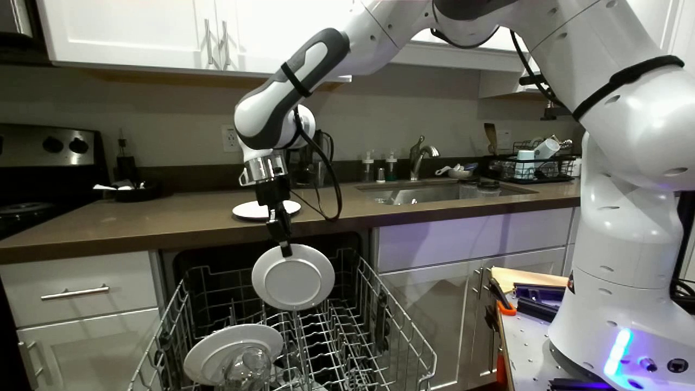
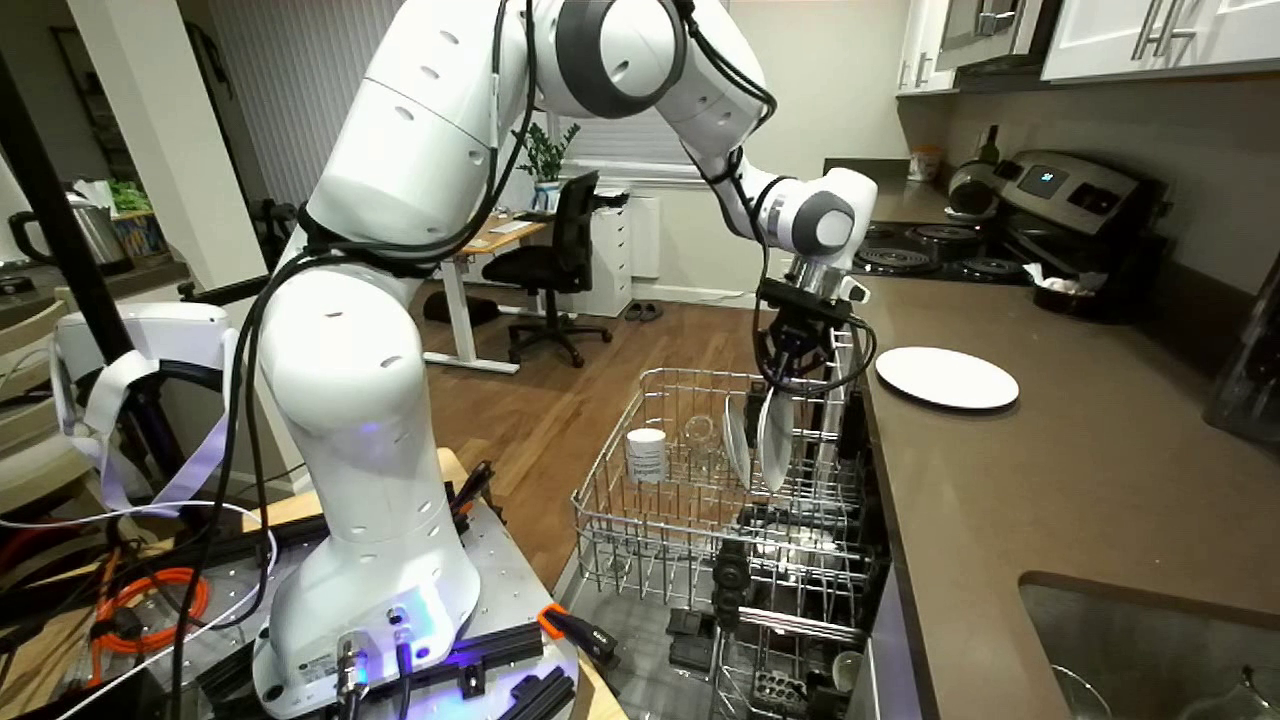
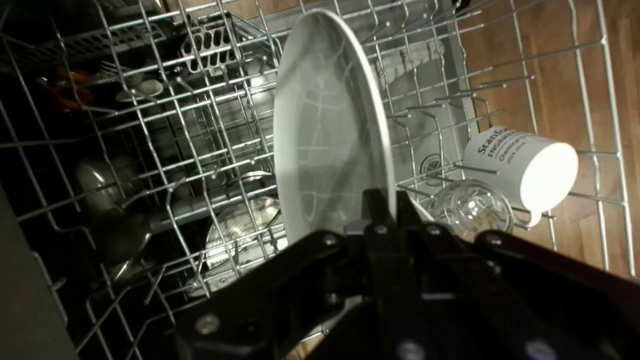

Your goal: Move the plate from the left side of the dishwasher to the right side.

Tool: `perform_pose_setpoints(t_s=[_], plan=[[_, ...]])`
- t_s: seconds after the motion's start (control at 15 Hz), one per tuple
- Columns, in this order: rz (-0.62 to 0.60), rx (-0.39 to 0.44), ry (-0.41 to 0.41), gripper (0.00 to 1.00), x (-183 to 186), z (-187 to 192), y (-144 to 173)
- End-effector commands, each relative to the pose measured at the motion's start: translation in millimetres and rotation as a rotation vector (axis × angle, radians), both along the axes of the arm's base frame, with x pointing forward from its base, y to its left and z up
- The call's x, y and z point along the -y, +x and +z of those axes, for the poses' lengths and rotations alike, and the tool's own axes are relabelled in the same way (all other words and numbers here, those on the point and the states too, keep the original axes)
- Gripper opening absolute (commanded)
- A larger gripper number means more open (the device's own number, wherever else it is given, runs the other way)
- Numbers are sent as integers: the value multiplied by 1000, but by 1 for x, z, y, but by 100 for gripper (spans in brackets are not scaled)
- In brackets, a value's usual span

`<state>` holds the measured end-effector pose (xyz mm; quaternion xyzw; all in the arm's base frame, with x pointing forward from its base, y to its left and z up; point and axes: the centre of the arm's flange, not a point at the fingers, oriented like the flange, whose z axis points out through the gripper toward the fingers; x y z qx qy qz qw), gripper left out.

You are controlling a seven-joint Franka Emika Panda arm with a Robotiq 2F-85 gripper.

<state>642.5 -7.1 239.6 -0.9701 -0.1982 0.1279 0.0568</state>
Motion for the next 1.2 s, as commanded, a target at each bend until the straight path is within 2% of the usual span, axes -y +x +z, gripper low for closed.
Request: perform_pose_setpoints(t_s=[0.0, 0.27, 0.87, 1.0, 1.13], plan=[[82, -50, 17, 2, 12, 13, -19], [130, -91, 25, 2, 21, 12, -32], [164, -91, 50, 2, 12, 13, -70], [162, -83, 50, 2, 6, 14, -81], [155, -39, 38, 2, -2, 14, -91]])
